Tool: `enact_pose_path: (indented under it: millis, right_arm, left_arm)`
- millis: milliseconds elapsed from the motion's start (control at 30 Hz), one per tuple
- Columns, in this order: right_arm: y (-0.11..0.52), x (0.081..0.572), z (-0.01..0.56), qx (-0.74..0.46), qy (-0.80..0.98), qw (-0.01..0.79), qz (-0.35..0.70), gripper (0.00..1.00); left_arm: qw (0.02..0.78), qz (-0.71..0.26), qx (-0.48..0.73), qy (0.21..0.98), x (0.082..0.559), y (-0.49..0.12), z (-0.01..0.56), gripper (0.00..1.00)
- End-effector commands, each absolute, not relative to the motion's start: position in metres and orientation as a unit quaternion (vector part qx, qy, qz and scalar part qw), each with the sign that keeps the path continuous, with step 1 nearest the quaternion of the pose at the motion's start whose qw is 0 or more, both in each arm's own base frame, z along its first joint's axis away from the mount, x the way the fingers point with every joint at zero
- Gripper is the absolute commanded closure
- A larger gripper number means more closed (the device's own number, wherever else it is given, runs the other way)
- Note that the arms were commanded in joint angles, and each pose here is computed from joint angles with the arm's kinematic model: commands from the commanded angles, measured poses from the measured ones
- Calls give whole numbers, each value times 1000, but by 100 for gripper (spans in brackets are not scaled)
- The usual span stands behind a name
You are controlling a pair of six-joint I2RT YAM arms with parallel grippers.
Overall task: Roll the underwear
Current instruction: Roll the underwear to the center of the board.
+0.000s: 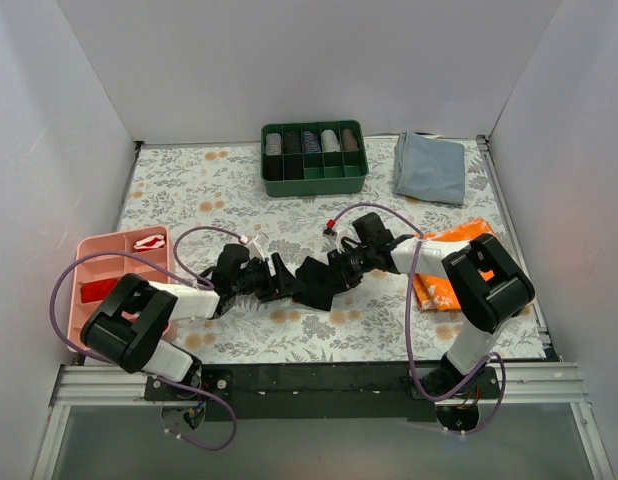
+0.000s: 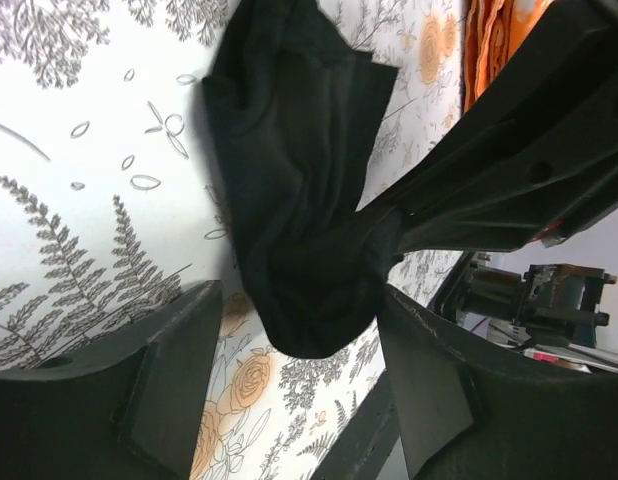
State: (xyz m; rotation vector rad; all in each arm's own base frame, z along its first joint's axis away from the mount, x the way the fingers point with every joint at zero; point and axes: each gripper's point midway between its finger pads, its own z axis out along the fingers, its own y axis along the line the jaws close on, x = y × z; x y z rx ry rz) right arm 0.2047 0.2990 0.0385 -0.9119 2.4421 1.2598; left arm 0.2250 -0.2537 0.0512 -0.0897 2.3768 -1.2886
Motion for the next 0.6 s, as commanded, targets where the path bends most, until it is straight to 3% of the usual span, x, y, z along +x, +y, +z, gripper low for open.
enact_pose_path:
  millis: [0, 200, 300, 333, 433, 567]
  right_arm:
    - [295, 204, 26, -320, 845, 111, 414, 85]
    - [295, 199, 24, -318, 843, 105, 421, 85]
    - [296, 198, 25, -316, 841, 102, 427, 85]
    - [297, 198, 25, -315, 841, 102, 428, 85]
    - [298, 197, 27, -312, 838, 103, 436, 84]
    - [303, 193, 33, -315, 826, 105, 455, 77]
  left_arm:
    - [217, -477, -29, 851, 222, -256, 49, 37]
    - [208, -490, -32, 846, 224, -261, 48, 39]
    - [200, -493, -40, 846, 224, -263, 45, 49]
    - [197, -490, -43, 848, 224, -263, 42, 58]
    - [191, -489, -47, 850, 223, -262, 39, 70]
    - [190, -480, -49, 855, 226, -262, 38, 85]
